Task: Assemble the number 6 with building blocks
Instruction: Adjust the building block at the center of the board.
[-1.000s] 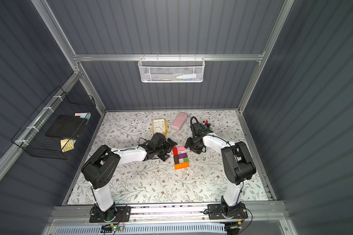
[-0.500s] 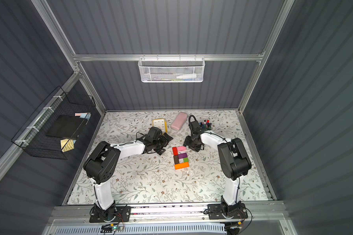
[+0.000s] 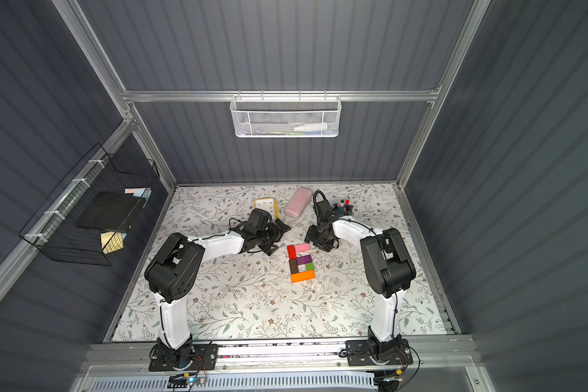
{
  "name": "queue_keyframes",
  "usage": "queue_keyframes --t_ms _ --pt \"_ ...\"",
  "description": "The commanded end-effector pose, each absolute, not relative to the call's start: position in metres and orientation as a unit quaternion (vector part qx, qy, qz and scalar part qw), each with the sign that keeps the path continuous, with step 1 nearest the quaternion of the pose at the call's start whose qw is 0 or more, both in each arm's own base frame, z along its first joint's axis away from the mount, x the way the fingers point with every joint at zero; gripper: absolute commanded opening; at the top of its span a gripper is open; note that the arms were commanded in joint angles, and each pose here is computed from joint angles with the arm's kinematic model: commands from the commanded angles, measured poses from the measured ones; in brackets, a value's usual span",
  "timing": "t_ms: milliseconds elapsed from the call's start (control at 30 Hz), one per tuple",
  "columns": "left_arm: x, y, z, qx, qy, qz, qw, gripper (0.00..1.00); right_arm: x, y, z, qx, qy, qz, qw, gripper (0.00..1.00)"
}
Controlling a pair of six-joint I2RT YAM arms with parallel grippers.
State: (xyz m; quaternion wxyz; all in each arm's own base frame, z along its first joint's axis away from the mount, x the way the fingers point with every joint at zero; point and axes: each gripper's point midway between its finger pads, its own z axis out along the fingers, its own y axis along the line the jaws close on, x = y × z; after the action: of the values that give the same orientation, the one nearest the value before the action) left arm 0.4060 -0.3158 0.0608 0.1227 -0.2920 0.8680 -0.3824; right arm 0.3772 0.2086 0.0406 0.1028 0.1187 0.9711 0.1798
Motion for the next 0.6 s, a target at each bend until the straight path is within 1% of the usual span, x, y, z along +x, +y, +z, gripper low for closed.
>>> queue_keyframes --t_ms 0,300,367,567 --pt "0.404 -0.314 0.048 -0.288 0.876 -0.371 0.114 1.0 0.383 0.205 0.034 0.121 0.973 0.171 0.098 0.63" --pt "0.408 -0.325 0.045 -0.287 0.872 -0.38 0.114 1.0 0.385 0.205 0.03 0.117 0.974 0.169 0.097 0.63" --pt "0.404 -0.332 0.046 -0.277 0.872 -0.39 0.102 0.99 0.385 0.205 0.03 0.117 0.974 0.168 0.097 0.63" --pt "0.399 -0.341 0.046 -0.272 0.874 -0.392 0.097 0.99 0.386 0.205 0.03 0.118 0.974 0.169 0.099 0.63"
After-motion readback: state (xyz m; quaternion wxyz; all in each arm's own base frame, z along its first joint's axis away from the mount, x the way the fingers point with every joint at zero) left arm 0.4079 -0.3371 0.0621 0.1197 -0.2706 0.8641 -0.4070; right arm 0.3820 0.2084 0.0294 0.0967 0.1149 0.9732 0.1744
